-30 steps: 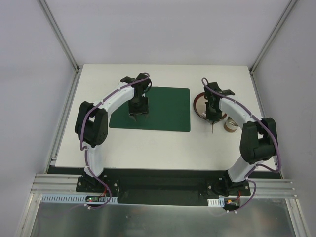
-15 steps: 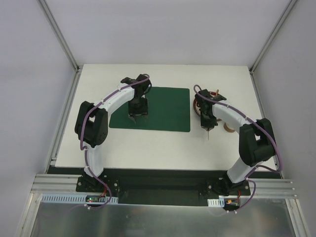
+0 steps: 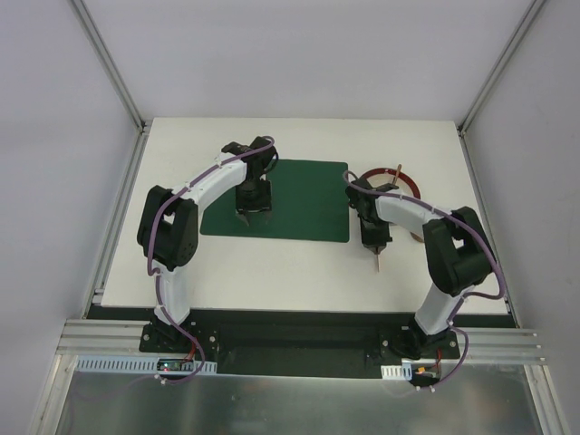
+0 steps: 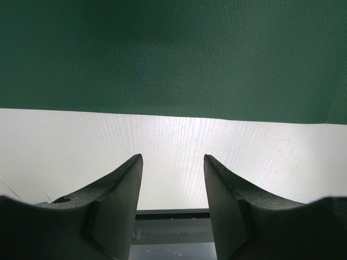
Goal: Set the dinner table for one person
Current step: Move the knife to the center of the board.
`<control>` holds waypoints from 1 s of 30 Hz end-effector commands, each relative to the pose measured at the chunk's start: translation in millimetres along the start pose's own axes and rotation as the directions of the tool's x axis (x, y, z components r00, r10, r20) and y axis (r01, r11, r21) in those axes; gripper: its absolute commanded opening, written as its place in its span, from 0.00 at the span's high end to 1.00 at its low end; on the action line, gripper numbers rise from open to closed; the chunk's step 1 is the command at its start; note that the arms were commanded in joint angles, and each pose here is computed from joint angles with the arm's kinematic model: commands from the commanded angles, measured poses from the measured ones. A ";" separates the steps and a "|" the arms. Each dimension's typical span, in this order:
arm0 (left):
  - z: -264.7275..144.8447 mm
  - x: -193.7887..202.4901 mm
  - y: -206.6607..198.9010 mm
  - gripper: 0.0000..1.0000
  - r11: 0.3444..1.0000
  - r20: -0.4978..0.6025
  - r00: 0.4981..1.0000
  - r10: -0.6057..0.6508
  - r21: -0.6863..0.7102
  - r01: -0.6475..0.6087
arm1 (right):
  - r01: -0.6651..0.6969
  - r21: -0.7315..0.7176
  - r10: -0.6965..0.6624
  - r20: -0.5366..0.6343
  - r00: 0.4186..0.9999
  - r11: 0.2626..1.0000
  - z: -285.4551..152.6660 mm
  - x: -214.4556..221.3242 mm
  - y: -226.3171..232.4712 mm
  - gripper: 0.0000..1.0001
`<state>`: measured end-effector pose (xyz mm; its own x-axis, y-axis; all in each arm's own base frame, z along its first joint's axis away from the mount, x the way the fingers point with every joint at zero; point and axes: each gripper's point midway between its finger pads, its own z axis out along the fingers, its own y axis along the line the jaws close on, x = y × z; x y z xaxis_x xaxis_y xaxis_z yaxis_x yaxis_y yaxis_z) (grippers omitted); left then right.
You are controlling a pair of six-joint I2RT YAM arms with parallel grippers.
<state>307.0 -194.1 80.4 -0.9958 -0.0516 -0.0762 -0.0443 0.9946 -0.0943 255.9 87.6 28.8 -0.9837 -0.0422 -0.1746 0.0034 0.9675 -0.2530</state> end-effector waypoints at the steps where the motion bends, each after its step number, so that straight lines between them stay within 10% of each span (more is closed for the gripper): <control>1: -15.1 2.4 3.8 0.51 1.000 0.029 0.999 0.026 -0.011 -0.026 | 0.005 0.039 -0.003 -0.036 0.999 0.999 7.5 2.7 3.2 0.99; 9: -12.7 3.9 5.2 0.51 1.000 0.022 0.999 0.026 -0.016 -0.025 | 0.021 0.074 -0.016 -0.069 0.997 0.997 15.9 8.2 5.0 0.99; 16: -12.1 3.8 4.0 0.52 1.000 0.019 1.000 0.023 -0.012 -0.022 | 0.033 0.139 -0.030 -0.025 0.999 0.990 -1.9 4.4 -0.8 0.63; 30: -14.7 3.3 2.3 0.52 1.000 0.023 1.000 0.021 -0.003 -0.021 | -0.027 0.205 -0.004 0.151 0.989 0.978 -65.1 -39.8 -24.7 0.60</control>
<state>306.7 -193.8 80.2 -0.9958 -0.0516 -0.0751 -0.0445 0.9947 -0.0932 266.2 93.7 75.5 -0.9626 -0.0963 -0.2534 0.0120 0.9187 -0.3948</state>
